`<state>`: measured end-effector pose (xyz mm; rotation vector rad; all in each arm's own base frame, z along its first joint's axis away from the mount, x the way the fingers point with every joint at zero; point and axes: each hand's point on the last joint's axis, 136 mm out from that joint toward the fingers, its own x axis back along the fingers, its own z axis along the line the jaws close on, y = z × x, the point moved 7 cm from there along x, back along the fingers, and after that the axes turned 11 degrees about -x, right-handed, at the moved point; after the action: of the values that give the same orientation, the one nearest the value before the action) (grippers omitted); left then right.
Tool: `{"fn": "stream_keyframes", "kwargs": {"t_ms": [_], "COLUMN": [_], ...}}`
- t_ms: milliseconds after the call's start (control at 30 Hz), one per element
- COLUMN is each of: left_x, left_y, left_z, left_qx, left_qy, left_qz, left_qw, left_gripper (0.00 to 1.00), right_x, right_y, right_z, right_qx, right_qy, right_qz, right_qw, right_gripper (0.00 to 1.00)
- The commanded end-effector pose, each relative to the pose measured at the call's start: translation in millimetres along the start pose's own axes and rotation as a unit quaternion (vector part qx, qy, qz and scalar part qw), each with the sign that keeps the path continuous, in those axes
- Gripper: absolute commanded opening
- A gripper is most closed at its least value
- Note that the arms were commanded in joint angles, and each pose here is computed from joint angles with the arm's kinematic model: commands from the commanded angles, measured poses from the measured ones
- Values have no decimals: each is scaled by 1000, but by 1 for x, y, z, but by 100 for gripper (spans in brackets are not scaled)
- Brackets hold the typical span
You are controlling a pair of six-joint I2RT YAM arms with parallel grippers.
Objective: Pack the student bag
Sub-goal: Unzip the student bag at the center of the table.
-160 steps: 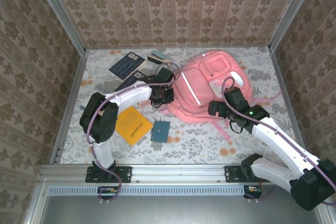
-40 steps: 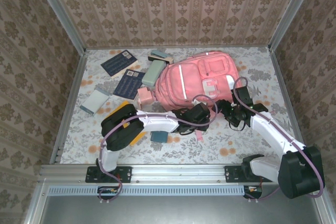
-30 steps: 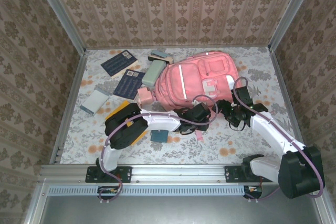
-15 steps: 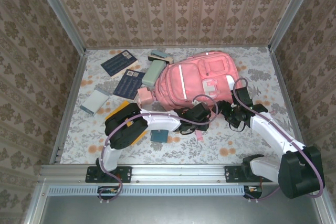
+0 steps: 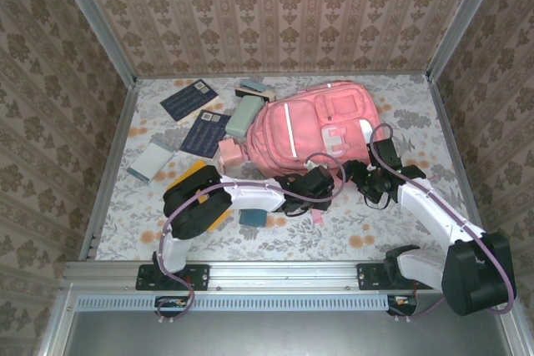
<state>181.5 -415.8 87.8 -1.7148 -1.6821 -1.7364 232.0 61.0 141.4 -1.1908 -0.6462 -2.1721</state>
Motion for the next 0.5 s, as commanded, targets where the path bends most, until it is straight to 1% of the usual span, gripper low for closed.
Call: {"fn": "stream_keyframes", "kwargs": {"t_ms": [0, 233, 467], "left_x": [12, 15, 16], "left_y": [8, 11, 13], "left_z": [-8, -11, -14], "left_qx": [-6, -11, -13], "left_qy": [-13, -26, -37], "left_qz": [-29, -42, -53], "left_qw": [999, 999, 998], "left_gripper": [29, 30, 33], "right_x": [1, 3, 2], "right_y": [-1, -2, -3], "right_z": [-6, -7, -9], "right_qx": [2, 1, -1], "right_qy": [-10, -10, -10], "right_qz": [2, 1, 2], "right_qw": [1000, 1000, 1000], "right_gripper": [84, 84, 83]}}
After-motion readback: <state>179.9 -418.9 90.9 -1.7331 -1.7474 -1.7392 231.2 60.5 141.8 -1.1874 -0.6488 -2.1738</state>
